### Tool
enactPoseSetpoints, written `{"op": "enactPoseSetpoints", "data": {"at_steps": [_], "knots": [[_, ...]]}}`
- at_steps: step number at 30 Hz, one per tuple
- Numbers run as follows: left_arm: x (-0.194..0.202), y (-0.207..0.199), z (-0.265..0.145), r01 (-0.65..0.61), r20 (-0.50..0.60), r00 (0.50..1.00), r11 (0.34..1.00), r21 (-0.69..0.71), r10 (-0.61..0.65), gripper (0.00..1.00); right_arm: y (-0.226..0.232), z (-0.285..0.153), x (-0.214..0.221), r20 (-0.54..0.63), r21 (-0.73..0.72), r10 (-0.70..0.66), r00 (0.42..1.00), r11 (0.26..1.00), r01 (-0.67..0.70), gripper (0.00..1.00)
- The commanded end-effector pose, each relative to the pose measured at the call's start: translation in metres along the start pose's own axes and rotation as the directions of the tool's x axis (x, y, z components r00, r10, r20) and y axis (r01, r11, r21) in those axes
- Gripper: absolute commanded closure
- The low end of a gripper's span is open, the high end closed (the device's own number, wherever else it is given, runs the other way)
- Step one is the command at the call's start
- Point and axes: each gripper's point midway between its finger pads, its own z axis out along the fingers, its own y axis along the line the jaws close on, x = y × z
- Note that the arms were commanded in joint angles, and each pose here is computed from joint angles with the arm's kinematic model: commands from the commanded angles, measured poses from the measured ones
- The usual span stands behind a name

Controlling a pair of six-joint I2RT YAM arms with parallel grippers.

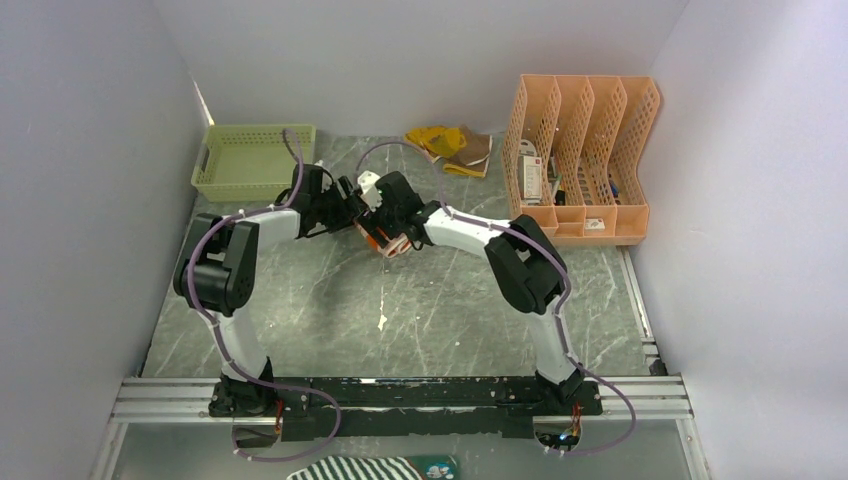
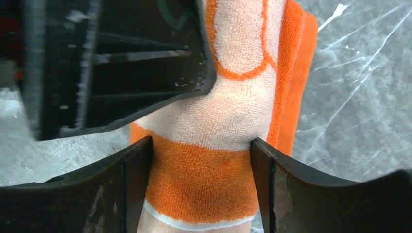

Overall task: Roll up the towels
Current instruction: Roll the towel at the center of the board.

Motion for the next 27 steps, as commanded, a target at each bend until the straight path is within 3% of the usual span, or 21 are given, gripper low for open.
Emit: {"op": "enactPoseSetpoints", "data": {"at_steps": [1, 5, 10, 16, 22, 24, 27], "knots": [[-0.022, 0.006, -0.019, -0.024, 0.077, 0.997, 0.997, -0.075, 0.030, 0.22, -0.014, 0.009, 0.026, -0.071, 0.034, 0.109, 0.991, 0.994, -0.107, 0.32], [-0.045, 0.009, -0.060, 0.003, 0.177, 0.984, 0.997, -0.071, 0.009, 0.20, -0.014, 0.000, 0.031, -0.048, -0.050, 0.266, 0.963, 0.962, -0.269, 0.42], [-0.021, 0.015, -0.085, 0.023, 0.168, 0.986, 0.998, -0.054, -0.014, 0.21, 0.013, -0.022, 0.018, -0.027, -0.228, 0.430, 0.902, 0.876, -0.424, 0.46], [0.032, 0.024, -0.104, 0.042, 0.101, 0.994, 0.999, 0.001, -0.042, 0.22, 0.050, -0.047, 0.013, -0.131, -0.442, 0.646, 0.752, 0.641, -0.628, 0.48], [0.056, 0.022, -0.123, 0.005, 0.082, 0.997, 0.999, 0.038, -0.008, 0.21, 0.080, -0.069, 0.013, -0.239, -0.565, 0.756, 0.609, 0.402, -0.721, 0.53], [0.061, 0.022, -0.126, -0.006, 0.071, 0.997, 0.999, 0.044, 0.003, 0.21, 0.087, -0.077, 0.010, -0.258, -0.586, 0.773, 0.580, 0.352, -0.730, 0.54], [0.066, 0.021, -0.132, -0.014, 0.064, 0.998, 0.998, 0.055, 0.011, 0.20, 0.097, -0.089, 0.010, -0.277, -0.579, 0.771, 0.574, 0.343, -0.739, 0.54]]}}
